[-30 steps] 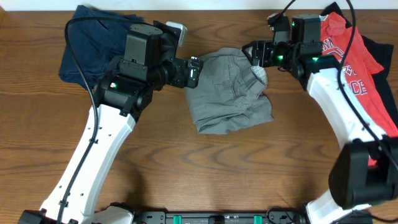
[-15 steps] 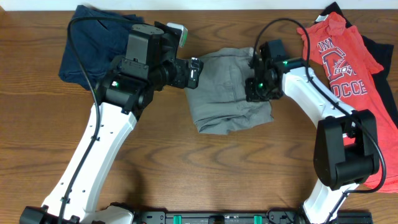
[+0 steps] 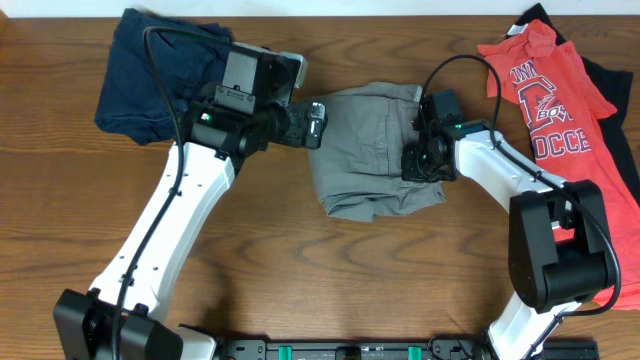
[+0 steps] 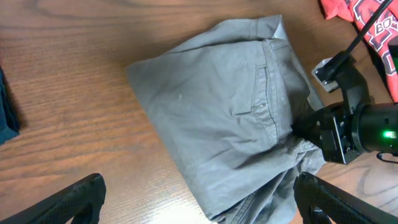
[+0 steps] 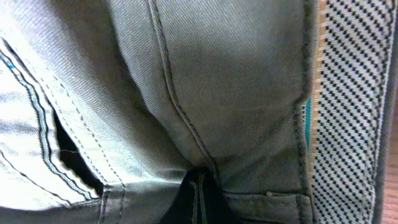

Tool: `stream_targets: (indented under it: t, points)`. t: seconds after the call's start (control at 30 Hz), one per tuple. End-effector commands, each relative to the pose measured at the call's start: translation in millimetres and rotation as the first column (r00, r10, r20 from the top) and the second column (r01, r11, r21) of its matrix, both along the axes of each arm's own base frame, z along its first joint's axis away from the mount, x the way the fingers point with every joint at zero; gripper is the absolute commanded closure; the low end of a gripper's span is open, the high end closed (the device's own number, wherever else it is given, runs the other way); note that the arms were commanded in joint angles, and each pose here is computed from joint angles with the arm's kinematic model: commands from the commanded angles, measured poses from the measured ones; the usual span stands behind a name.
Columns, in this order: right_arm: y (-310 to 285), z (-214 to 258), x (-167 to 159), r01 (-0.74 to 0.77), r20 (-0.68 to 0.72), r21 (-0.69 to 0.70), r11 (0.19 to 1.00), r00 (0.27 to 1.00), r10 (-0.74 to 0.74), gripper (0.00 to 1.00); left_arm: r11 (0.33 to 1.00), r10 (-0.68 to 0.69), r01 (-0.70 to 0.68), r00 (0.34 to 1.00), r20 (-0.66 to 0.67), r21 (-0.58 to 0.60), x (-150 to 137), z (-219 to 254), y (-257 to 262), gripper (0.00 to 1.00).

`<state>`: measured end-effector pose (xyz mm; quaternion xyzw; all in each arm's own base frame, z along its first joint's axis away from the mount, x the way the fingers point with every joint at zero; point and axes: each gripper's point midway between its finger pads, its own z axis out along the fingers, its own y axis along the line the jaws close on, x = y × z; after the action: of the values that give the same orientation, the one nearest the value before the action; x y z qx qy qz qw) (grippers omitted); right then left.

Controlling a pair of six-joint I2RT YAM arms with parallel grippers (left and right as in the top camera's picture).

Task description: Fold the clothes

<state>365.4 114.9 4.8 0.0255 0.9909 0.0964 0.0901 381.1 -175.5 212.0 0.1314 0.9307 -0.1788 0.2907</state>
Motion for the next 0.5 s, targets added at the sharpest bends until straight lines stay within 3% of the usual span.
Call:
stream_targets:
  t: [0.0,0.1,0.2,0.27,0.37,0.47]
  points:
    - [0,-5,4,0.009,-0.014,0.031,0.999,1.0,-0.008,0.98,1.0,-0.009,0.009,1.0,-0.001,0.012,0,-2,2,0.02]
    - [8,32,27,-0.008,0.051,0.114,0.993,0.999,0.003,0.82,1.0,-0.026,0.026,0.999,-0.02,-0.004,-5,-3,-2,0.02]
    - [3,76,49,-0.023,0.125,0.158,0.987,0.992,0.003,0.49,0.999,-0.049,0.048,0.998,-0.047,-0.021,-11,-8,-7,0.02]
    - [-6,105,61,-0.019,0.174,0.165,0.986,0.985,-0.01,0.35,0.997,-0.069,0.067,0.995,-0.069,-0.03,-16,-13,-13,0.02]
    - [-21,136,74,-0.02,0.236,0.158,0.987,0.972,-0.018,0.25,0.992,-0.12,0.113,0.986,-0.112,-0.062,-25,-23,-27,0.02]
    - [-34,146,83,-0.001,0.267,0.156,0.988,0.963,-0.041,0.24,0.98,-0.184,0.169,0.969,-0.166,-0.102,-35,-37,-46,0.02]
